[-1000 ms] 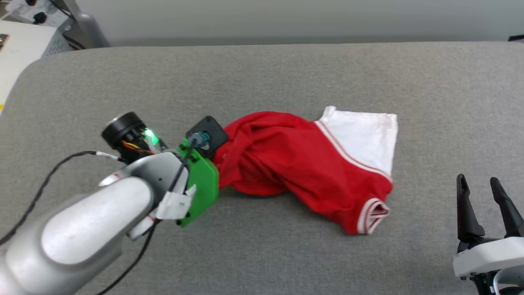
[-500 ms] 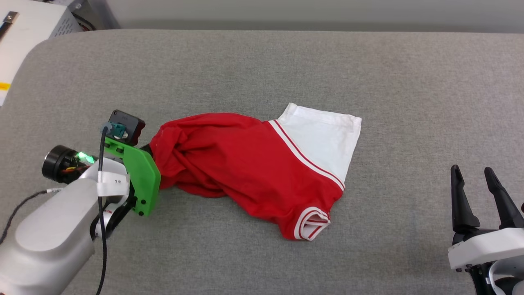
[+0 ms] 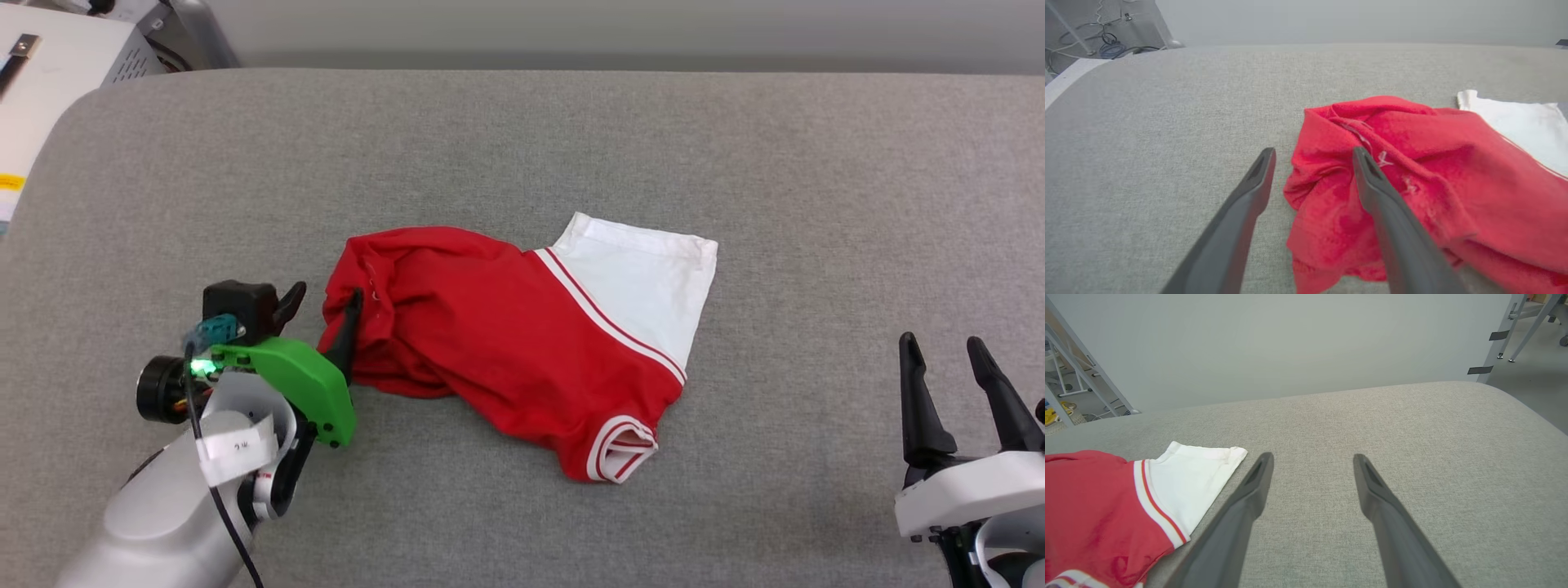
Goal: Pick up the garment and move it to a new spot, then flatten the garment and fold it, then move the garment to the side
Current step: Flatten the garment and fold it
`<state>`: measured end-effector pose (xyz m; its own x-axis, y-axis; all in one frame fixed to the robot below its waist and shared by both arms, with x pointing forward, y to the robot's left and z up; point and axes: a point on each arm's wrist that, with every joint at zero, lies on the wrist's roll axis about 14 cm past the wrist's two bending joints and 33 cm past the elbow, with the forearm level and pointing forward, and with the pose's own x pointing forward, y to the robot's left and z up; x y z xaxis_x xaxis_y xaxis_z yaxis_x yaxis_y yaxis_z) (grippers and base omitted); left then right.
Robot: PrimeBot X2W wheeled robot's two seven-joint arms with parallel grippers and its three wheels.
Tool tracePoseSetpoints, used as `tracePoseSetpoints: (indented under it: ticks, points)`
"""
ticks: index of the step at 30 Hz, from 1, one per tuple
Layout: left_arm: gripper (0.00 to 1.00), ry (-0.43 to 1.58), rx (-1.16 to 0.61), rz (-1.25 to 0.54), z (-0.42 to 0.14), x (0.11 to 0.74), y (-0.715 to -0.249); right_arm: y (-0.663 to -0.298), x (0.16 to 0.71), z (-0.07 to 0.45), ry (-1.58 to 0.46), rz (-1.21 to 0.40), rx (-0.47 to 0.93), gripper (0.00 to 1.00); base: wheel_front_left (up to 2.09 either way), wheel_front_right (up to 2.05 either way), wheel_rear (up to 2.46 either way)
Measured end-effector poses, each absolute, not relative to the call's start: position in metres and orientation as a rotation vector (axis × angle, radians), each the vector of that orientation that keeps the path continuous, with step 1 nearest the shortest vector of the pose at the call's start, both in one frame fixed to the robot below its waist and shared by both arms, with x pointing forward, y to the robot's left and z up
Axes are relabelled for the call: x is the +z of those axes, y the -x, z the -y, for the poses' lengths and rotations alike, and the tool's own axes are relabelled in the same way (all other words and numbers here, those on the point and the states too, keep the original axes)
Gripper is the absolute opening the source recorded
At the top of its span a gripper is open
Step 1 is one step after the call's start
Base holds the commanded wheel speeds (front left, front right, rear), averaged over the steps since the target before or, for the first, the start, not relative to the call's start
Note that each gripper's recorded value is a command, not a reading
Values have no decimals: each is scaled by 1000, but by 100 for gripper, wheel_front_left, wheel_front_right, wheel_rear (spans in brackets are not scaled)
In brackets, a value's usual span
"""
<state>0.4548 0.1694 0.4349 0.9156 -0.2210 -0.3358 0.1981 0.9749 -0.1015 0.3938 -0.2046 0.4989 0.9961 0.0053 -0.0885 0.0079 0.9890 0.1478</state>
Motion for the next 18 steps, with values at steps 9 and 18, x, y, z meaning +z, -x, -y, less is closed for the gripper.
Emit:
tracePoseSetpoints:
  ticks: [9,18]
  points:
    - [100,126,-63,-108,-186,493,-437,-385,516,192,-141,-65,41,100,0,0,0]
    - [100,138,-16,77,-187,538,-403,-374,523,181,-140,-62,77,100,0,0,0]
